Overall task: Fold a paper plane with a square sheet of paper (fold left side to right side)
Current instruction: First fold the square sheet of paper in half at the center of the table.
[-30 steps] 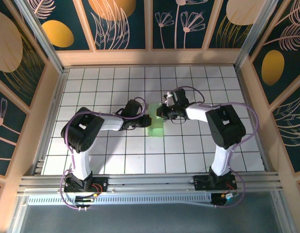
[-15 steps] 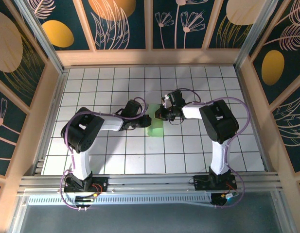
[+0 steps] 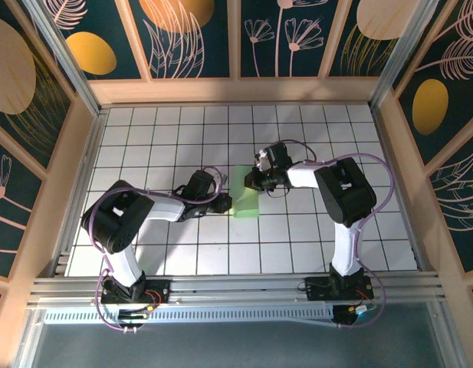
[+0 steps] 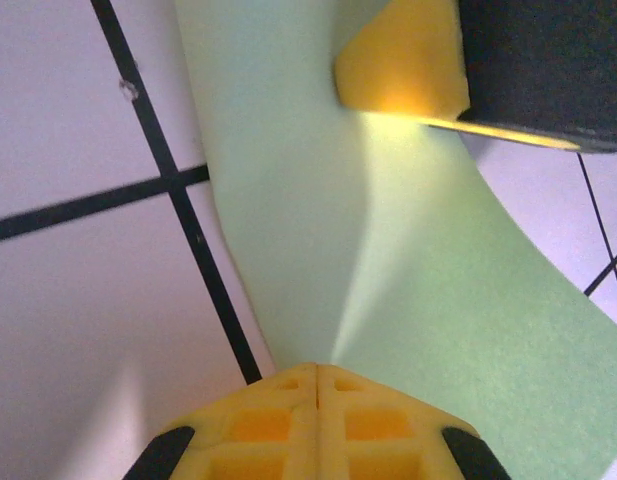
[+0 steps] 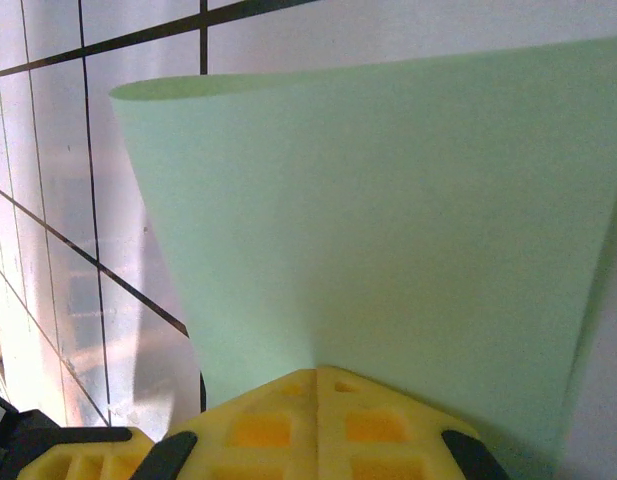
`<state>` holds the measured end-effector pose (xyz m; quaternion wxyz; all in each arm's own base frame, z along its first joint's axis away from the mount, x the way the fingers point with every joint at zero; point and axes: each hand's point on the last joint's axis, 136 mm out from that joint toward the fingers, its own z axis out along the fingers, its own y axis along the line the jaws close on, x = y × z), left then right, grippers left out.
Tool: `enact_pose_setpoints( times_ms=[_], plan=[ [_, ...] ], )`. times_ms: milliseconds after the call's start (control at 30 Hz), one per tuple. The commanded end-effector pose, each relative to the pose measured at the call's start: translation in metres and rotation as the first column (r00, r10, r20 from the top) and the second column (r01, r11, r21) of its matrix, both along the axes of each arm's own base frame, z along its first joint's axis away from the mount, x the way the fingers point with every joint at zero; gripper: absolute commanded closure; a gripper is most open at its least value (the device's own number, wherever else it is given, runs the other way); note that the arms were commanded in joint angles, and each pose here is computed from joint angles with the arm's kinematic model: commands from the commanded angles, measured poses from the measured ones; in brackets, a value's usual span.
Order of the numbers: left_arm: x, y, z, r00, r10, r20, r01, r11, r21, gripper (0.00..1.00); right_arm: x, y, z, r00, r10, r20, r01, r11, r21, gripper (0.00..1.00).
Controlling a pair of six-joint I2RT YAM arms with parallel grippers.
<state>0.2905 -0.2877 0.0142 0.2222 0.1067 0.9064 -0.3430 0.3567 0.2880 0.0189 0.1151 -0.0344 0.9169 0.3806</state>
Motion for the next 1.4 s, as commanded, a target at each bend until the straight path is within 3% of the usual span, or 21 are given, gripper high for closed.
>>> enact_pose_setpoints(
  times_ms=[0, 100, 333, 533, 767, 1367],
  plan=[
    [-0.041, 0.022, -0.036, 0.989, 0.009, -0.148, 0.004, 0.996, 0.089, 1.0, -0.016, -0.022, -0.036, 0.997, -0.013, -0.079, 0.005, 0.995, -0.102, 1.0],
    [-0.033, 0.021, -0.029, 0.992, 0.022, -0.124, -0.01, 0.995, 0.094, 1.0, -0.017, -0.023, -0.036, 0.997, -0.009, -0.075, 0.001, 0.994, -0.106, 1.0],
    [0.016, 0.01, 0.028, 0.995, 0.1, 0.015, -0.1, 0.995, 0.025, 1.0, -0.016, -0.023, -0.035, 0.997, -0.007, -0.071, -0.001, 0.994, -0.11, 1.0],
    [0.029, -0.01, 0.035, 0.998, 0.036, 0.044, -0.037, 0.999, 0.006, 1.0, -0.017, -0.023, -0.037, 0.997, -0.007, -0.075, -0.002, 0.993, -0.115, 1.0],
    [0.016, -0.037, 0.02, 0.998, -0.065, 0.011, 0.065, 0.998, -0.007, 1.0, -0.019, -0.024, -0.039, 0.997, -0.006, -0.078, -0.004, 0.992, -0.125, 1.0],
    [-0.037, -0.013, -0.024, 0.987, -0.115, -0.113, 0.124, 0.99, 0.068, 1.0, -0.021, -0.028, -0.044, 0.997, -0.004, -0.083, -0.009, 0.988, -0.155, 1.0]
  ],
)
